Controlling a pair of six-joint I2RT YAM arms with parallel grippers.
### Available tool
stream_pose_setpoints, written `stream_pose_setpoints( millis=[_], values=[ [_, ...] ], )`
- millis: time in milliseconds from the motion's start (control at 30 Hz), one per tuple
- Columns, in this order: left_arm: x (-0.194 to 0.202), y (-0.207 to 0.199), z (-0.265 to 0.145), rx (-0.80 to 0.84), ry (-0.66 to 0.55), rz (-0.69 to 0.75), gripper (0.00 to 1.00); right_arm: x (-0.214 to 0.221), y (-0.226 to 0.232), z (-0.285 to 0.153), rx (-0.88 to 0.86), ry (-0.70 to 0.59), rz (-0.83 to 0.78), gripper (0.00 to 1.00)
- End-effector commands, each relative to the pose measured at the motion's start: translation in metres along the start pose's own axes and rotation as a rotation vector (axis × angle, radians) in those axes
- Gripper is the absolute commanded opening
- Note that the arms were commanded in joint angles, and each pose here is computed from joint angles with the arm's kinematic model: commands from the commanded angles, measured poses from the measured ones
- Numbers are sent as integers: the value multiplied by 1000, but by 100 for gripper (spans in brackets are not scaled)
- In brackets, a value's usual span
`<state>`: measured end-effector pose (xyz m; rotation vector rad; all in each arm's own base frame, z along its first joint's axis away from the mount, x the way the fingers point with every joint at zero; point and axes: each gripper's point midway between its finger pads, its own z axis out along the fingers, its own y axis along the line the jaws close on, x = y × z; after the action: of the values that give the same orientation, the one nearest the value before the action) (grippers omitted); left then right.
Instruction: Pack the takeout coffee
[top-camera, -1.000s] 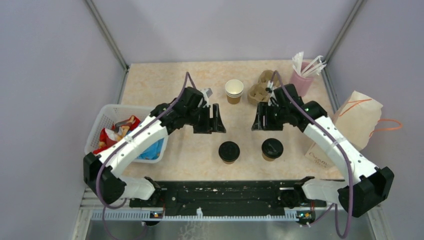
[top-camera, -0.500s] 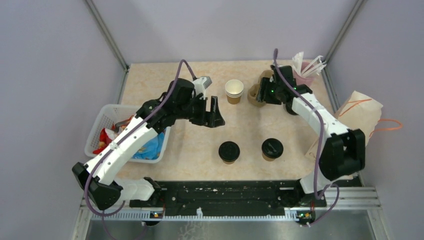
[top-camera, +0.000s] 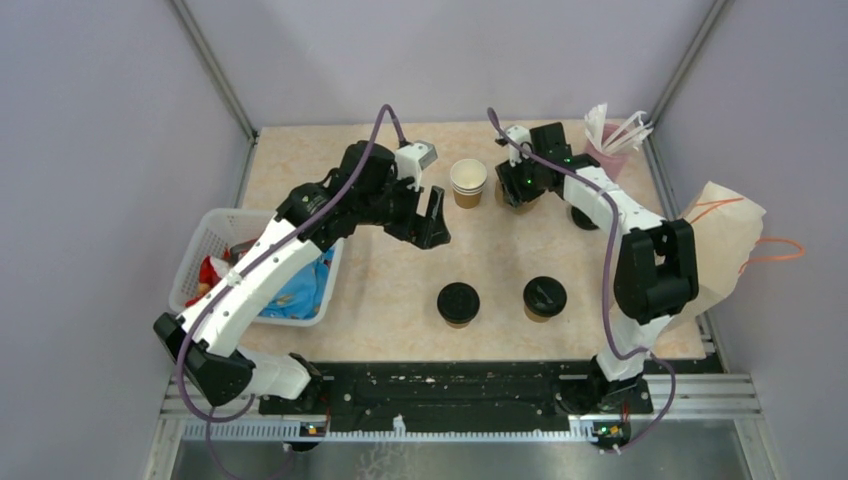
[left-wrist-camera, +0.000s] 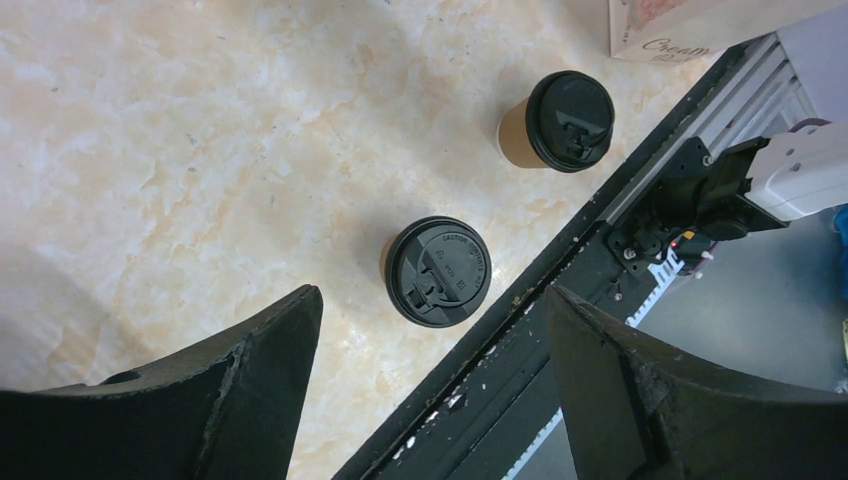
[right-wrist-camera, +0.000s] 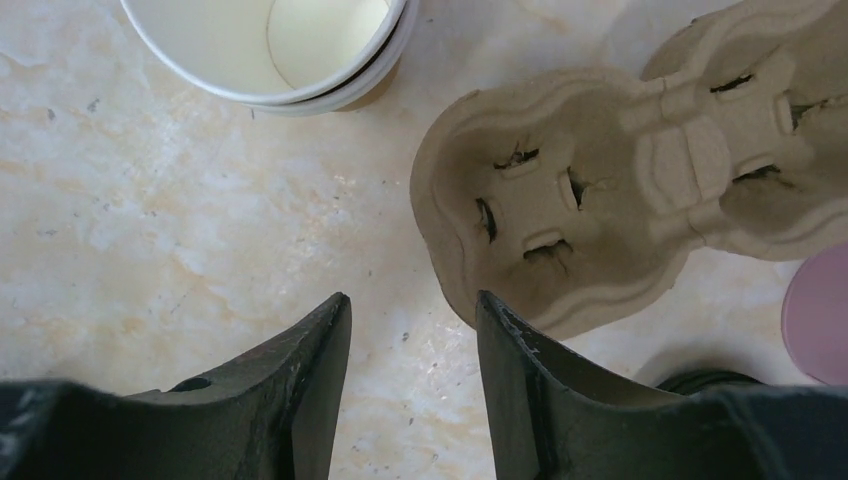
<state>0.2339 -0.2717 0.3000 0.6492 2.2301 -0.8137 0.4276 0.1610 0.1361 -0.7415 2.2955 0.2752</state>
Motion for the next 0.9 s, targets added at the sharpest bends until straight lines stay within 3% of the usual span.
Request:
stream_pose_setpoints(
  millis=[0,400,867],
  values=[
    [-12,7,2,-15,-12,56,88,-9,-7,11,-29,-20,-111,48],
    [-15,25,14,-32,28,29,88,-11,-22,21,-32,-27,-93,39],
    [-14,34,15,-41,35,19,89,-16,-21,32,-81,-17,-78,40]
  ],
)
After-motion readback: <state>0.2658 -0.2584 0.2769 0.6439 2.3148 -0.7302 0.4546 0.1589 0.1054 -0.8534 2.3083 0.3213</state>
